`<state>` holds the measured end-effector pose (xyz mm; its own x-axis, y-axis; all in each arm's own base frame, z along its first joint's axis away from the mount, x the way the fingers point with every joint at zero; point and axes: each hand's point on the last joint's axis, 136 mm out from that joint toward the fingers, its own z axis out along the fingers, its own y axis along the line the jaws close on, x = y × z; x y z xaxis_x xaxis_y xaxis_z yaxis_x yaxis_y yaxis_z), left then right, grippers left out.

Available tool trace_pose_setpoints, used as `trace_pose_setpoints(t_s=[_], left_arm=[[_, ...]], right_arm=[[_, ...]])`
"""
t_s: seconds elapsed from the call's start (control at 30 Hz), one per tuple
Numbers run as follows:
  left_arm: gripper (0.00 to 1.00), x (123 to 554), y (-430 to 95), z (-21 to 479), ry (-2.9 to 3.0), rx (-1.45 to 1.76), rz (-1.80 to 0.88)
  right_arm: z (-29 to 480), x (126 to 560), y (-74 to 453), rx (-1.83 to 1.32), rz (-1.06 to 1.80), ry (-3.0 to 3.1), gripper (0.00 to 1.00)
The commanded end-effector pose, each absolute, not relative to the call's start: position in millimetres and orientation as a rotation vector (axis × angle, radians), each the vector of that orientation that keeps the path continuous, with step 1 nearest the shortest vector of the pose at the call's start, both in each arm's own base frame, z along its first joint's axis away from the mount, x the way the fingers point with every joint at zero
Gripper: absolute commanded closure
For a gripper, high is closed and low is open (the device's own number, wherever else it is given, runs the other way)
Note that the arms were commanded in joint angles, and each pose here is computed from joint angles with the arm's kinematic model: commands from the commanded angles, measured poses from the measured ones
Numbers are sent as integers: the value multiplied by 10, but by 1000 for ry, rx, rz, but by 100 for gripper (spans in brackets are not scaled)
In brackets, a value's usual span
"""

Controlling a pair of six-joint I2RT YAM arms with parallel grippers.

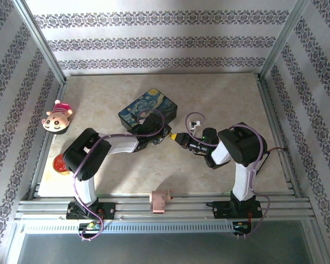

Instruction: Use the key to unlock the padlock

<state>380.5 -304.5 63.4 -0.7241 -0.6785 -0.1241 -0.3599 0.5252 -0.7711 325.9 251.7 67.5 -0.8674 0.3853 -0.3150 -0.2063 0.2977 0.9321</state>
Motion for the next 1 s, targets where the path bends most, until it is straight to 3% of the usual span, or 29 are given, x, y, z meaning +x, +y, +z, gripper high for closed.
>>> trace_pose_setpoints(t_s=[0.0,0.43,0.5,0.6,0.97], left_arm=[[100,3418,-3174,354,2544,-928,-1135],[100,3410,-3149,333,2540,-940,-1126],[100,3413,-3135,318,2536,-949,-1122],[100,3421,-3105,302,2525,-971,-1123],[100,3429,-3066,270,2523,-988,-1116]], right_arm=[[664,3500,2417,231,1513,2027,100],[635,3464,2434,225,1482,2030,100],[630,3440,2412,228,1471,2032,84],[626,3392,2375,230,1454,2035,71],[692,3291,2263,241,1411,2017,65]])
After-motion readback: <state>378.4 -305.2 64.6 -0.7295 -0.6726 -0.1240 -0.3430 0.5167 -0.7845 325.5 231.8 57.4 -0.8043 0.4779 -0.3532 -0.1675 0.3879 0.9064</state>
